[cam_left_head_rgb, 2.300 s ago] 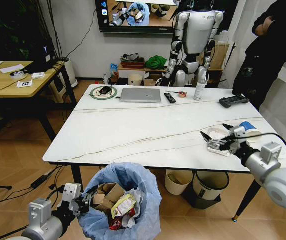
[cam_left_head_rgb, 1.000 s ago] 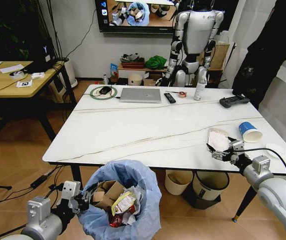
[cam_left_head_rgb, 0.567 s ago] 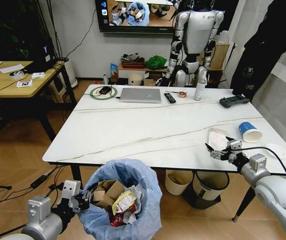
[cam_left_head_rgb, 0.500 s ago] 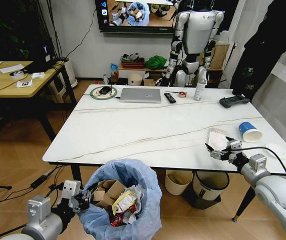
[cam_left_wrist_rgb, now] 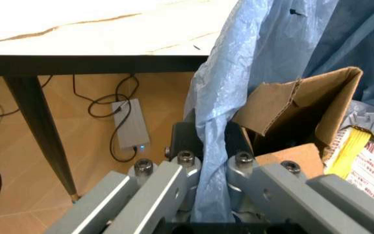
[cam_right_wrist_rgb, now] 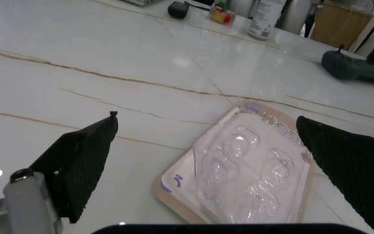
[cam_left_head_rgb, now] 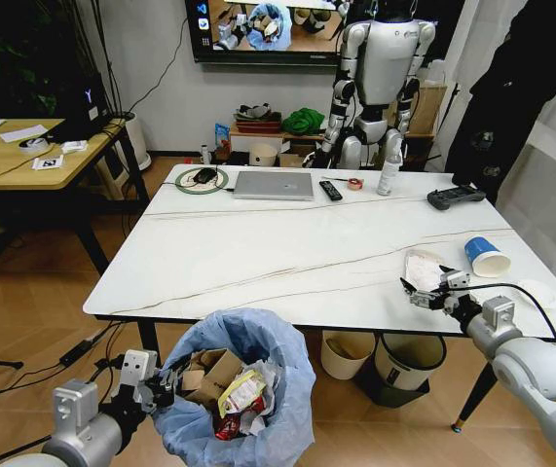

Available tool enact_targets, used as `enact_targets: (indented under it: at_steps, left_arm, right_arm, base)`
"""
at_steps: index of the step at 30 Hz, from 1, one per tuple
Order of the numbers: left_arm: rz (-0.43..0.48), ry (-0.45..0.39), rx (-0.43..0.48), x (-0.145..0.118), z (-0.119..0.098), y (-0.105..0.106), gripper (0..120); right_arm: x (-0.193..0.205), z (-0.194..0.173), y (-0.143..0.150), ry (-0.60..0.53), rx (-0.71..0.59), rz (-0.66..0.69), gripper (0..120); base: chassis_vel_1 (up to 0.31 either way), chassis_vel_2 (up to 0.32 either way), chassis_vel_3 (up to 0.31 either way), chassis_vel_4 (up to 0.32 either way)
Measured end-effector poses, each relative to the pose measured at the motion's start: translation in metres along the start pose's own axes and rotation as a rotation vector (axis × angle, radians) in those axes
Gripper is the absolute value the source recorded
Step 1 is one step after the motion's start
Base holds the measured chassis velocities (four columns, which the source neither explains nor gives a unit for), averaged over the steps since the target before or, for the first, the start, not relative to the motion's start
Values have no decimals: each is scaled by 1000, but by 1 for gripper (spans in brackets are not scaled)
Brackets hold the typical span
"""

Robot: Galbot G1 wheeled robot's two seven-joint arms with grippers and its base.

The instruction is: Pick up the trash bin and place the trash from the table into it.

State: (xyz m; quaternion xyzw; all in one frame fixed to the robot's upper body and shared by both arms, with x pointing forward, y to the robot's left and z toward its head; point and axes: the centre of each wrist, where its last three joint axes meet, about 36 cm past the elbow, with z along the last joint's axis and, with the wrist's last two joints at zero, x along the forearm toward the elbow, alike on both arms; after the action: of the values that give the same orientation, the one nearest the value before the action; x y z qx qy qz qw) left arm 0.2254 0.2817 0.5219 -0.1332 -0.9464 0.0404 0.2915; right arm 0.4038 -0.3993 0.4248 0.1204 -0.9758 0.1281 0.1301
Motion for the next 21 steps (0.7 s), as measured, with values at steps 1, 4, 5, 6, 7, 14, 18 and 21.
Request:
enact_targets:
  at_steps: [1,4,5,6,7,14,18,21]
  left_arm:
    - [0,-1,0,0,0,0,0]
    - [0,-1,1,0,0,0,0]
    - [0,0,1,0,0,0,0]
    - [0,0,1,0,0,0,0]
    - [0,1,1,0,0,0,0]
    - [1,-2,1,0,-1,0,0]
    - [0,-2,0,0,-1,0,0]
    - [0,-2,0,0,-1,0,0]
  right_arm:
    - [0,1,0,3,-1,0,100]
    - [-1,3,-1,8,-2,2,100]
    - [-1,4,-2,10,-3,3,100]
    - [-2,6,-3,13,-4,6,100]
    - [-2,6,-4,14,-5,7,100]
    - [-4,11,-6,21,-10,11,100]
    - [-5,14,-6,25,-11,6,100]
    - [-6,15,-6,27,-14,5,100]
  base:
    - [0,0,0,0]
    - [0,0,0,0]
    - [0,0,0,0]
    - [0,0,0,0]
    - [0,0,0,0]
    - [0,0,0,0]
    - [0,0,0,0]
    - [0,0,0,0]
